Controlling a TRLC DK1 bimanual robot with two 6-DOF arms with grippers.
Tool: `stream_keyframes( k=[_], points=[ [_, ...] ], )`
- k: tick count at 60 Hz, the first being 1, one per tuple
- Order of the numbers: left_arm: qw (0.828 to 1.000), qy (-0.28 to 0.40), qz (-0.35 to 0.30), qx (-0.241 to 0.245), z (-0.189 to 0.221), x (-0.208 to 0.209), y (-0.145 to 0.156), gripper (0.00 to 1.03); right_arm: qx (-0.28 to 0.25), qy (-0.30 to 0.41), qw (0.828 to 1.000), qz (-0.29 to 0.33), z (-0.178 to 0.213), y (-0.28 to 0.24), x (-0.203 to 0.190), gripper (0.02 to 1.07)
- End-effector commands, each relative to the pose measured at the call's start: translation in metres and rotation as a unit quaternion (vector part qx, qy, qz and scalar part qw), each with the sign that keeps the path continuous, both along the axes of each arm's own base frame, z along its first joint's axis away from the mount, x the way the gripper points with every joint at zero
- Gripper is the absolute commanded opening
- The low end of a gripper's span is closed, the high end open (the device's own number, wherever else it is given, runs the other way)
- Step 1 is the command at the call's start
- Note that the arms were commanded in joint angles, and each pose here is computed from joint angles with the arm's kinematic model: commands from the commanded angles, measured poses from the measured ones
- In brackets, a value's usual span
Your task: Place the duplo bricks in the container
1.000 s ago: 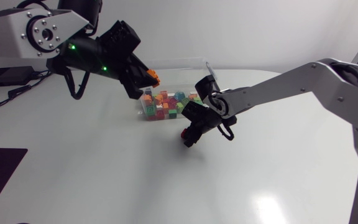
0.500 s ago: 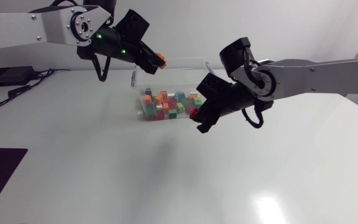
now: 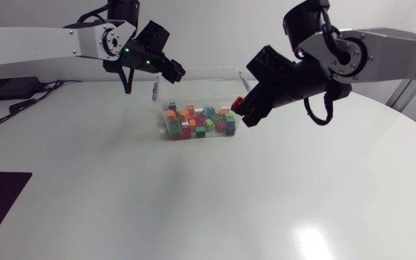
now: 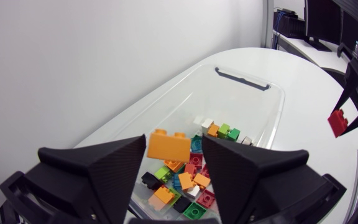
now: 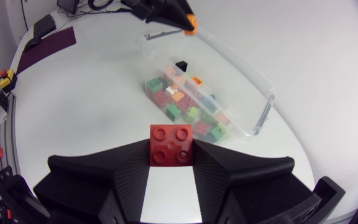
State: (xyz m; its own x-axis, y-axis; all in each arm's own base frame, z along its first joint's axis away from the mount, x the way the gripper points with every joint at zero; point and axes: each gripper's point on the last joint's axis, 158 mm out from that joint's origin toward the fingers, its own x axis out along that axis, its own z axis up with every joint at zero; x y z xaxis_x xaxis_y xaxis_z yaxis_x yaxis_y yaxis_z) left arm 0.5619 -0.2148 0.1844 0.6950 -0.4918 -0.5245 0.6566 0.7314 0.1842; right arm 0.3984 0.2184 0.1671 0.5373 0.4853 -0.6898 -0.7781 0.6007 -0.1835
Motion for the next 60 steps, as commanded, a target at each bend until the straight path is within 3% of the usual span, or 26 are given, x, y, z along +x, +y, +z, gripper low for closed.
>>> stream_keyframes(
  k=[1,18,28,60],
  points=[
    [1.000,-0.010,0.012,-0.008,0.005,0.010,0.000,0.98,0.024,-0.019,0.999,-0.013,0.031,-0.001,0.008,0.37],
    [0.999,-0.033,0.023,-0.016,0.038,-0.011,0.010,0.98,0.060,-0.051,0.996,-0.038,0.071,0.002,0.044,0.37],
    [0.997,-0.061,0.047,-0.014,0.061,-0.030,0.032,0.98,0.080,-0.073,0.993,-0.049,0.084,0.006,0.068,0.37],
    [0.992,-0.098,0.074,-0.015,0.082,-0.085,0.073,0.98,0.095,-0.079,0.991,-0.057,0.059,0.030,0.133,0.38]
  ],
)
